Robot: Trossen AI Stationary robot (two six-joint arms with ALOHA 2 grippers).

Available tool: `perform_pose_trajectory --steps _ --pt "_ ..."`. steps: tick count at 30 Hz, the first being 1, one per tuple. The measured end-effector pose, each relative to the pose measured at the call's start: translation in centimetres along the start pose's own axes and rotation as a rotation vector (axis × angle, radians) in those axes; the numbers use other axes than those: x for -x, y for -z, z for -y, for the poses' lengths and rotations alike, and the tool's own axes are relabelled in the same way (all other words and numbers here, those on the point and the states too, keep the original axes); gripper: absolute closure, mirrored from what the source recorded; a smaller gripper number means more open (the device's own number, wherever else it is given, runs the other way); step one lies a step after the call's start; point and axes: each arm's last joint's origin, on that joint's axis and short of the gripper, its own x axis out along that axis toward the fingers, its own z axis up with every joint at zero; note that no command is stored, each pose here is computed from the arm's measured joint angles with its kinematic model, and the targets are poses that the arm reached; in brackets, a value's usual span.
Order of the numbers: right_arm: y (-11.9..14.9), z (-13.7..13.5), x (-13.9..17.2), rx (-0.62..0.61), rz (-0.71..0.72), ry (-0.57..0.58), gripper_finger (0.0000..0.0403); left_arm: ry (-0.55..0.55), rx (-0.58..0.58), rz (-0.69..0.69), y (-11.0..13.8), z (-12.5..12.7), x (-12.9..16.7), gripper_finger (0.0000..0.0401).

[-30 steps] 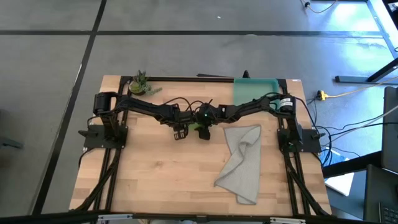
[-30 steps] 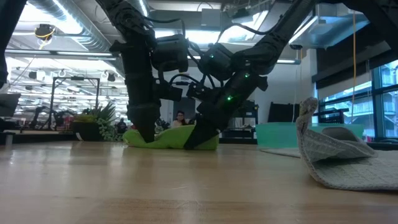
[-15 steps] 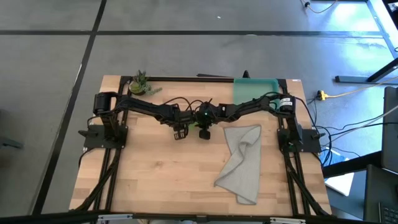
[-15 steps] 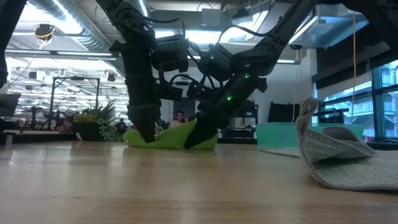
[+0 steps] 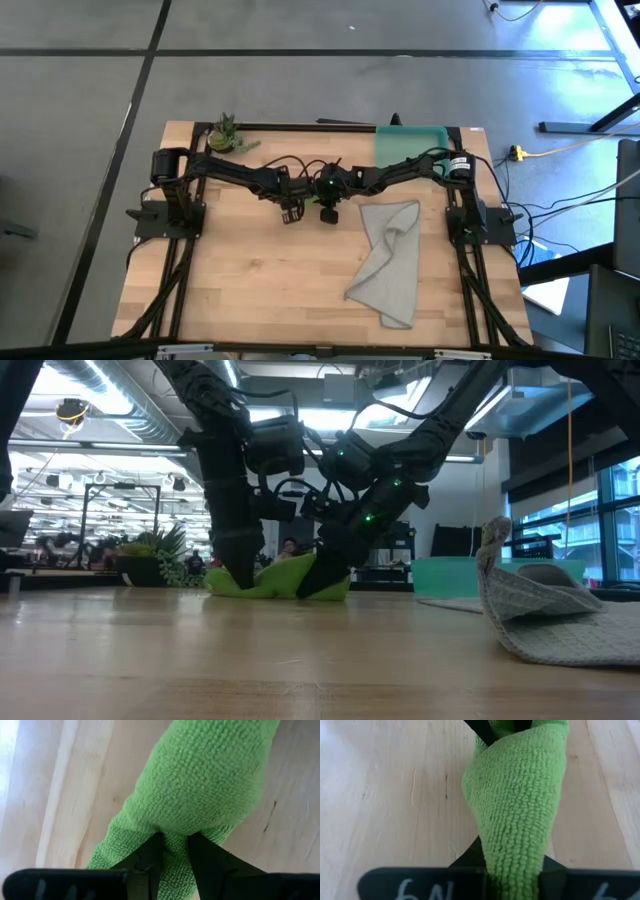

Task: Roll microfiber towels into tight, uniform cylinder then place into a basket
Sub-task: Put the green microfiber cloth into the blue bin

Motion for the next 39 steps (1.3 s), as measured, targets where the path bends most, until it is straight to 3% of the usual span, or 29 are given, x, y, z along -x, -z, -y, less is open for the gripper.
perform_pose_trajectory --steps 29,39 --pt "0.0 0.0 0.0 -0.003 0.001 0.0 0.0378 -0.012 0.081 0.001 0.0 0.0 0.0 0.031" --pt "0.0 0.0 0.0 -0.003 0.001 0.0 0.0378 0.096 0.119 0.05 0.0 -1.3 3.0 0.0394"
